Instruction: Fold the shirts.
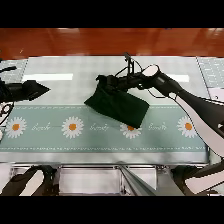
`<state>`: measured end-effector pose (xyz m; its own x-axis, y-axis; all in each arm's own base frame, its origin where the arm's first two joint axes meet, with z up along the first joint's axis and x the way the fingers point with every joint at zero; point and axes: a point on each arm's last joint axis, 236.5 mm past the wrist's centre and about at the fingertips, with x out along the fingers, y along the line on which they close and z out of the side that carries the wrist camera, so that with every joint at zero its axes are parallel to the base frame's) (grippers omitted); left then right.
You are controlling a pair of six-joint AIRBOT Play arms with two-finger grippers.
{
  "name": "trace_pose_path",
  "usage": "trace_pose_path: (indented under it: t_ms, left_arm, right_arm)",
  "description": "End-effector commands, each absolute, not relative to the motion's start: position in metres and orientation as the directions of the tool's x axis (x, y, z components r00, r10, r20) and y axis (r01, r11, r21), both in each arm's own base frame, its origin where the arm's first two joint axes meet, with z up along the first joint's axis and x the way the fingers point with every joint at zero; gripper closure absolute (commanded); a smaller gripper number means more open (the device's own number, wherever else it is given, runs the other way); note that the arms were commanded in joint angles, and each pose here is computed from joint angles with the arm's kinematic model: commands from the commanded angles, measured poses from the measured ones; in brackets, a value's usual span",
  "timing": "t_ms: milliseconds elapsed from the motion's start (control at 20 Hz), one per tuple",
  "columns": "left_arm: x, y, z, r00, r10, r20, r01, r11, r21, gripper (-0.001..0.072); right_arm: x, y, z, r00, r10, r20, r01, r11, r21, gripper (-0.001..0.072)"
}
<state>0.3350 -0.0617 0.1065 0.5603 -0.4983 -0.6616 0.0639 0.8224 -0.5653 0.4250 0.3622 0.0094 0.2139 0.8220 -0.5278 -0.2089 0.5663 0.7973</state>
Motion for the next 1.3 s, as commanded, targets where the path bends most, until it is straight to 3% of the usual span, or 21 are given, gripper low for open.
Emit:
trace_pose_path:
  t_ms: [0,50,100,150,200,350,500,600,700,800,950,1100,1250]
  left_arm:
    - [0.336,-0.058,0.104,0.572,-0.487,-0.659,0.054,0.825,-0.563,0.0691]
    - [0.336,-0.058,0.104,0.572,-0.488,-0.660,0.053,0.824,-0.564,0.0691]
    - [0.336,-0.058,0.104,0.571,-0.488,-0.660,0.052,0.824,-0.564,0.0691]
    - [0.336,-0.058,0.104,0.571,-0.488,-0.660,0.052,0.824,-0.564,0.0691]
    - [0.337,-0.058,0.104,0.573,-0.486,-0.660,0.052,0.825,-0.563,0.0691]
    - [0.347,-0.049,0.108,0.617,-0.455,-0.642,0.040,0.833,-0.552,0.0691]
    - [0.352,-0.036,0.111,0.646,-0.424,-0.635,0.009,0.836,-0.549,0.0691]
    - [0.349,-0.026,0.111,0.652,-0.410,-0.638,-0.019,0.832,-0.555,0.0691]
    - [0.344,-0.025,0.113,0.650,-0.411,-0.639,-0.028,0.828,-0.561,0.0691]
    - [0.336,-0.031,0.112,0.645,-0.419,-0.639,-0.017,0.828,-0.561,0.0691]
    - [0.319,-0.045,0.089,0.612,-0.442,-0.656,-0.022,0.819,-0.573,0.0690]
    - [0.306,-0.056,0.063,0.563,-0.467,-0.681,-0.041,0.808,-0.588,0.0691]
    - [0.309,-0.057,0.055,0.577,-0.462,-0.674,-0.056,0.801,-0.597,0.0691]
  right_arm:
    - [0.419,0.372,0.001,0.179,0.828,-0.531,-0.204,0.559,0.804,0.0687]
    - [0.420,0.371,0.001,0.180,0.827,-0.533,-0.205,0.562,0.801,0.0686]
    - [0.419,0.371,0.001,0.180,0.827,-0.533,-0.205,0.561,0.802,0.0615]
    - [0.416,0.372,0.001,0.166,0.830,-0.533,-0.207,0.557,0.804,0.0349]
    - [0.406,0.373,0.002,0.125,0.838,-0.532,-0.213,0.546,0.810,0.0296]
    - [0.381,0.344,0.021,-0.016,0.856,-0.516,-0.219,0.501,0.837,0.0297]
    - [0.385,0.266,0.075,0.027,0.841,-0.540,-0.256,0.528,0.810,0.0298]
    - [0.385,0.187,0.101,0.153,0.731,-0.665,-0.260,0.679,0.687,0.0298]
    - [0.372,0.094,0.102,0.301,0.494,-0.816,-0.162,0.869,0.467,0.0298]
    - [0.344,0.021,0.078,0.384,0.290,-0.877,0.048,0.942,0.333,0.0297]
    - [0.305,0.003,0.004,0.450,0.279,-0.848,0.274,0.861,0.429,0.0294]
    - [0.286,0.050,-0.056,0.461,0.445,-0.767,0.353,0.702,0.619,0.0293]
    - [0.288,0.094,-0.079,0.397,0.593,-0.701,0.376,0.592,0.713,0.0293]
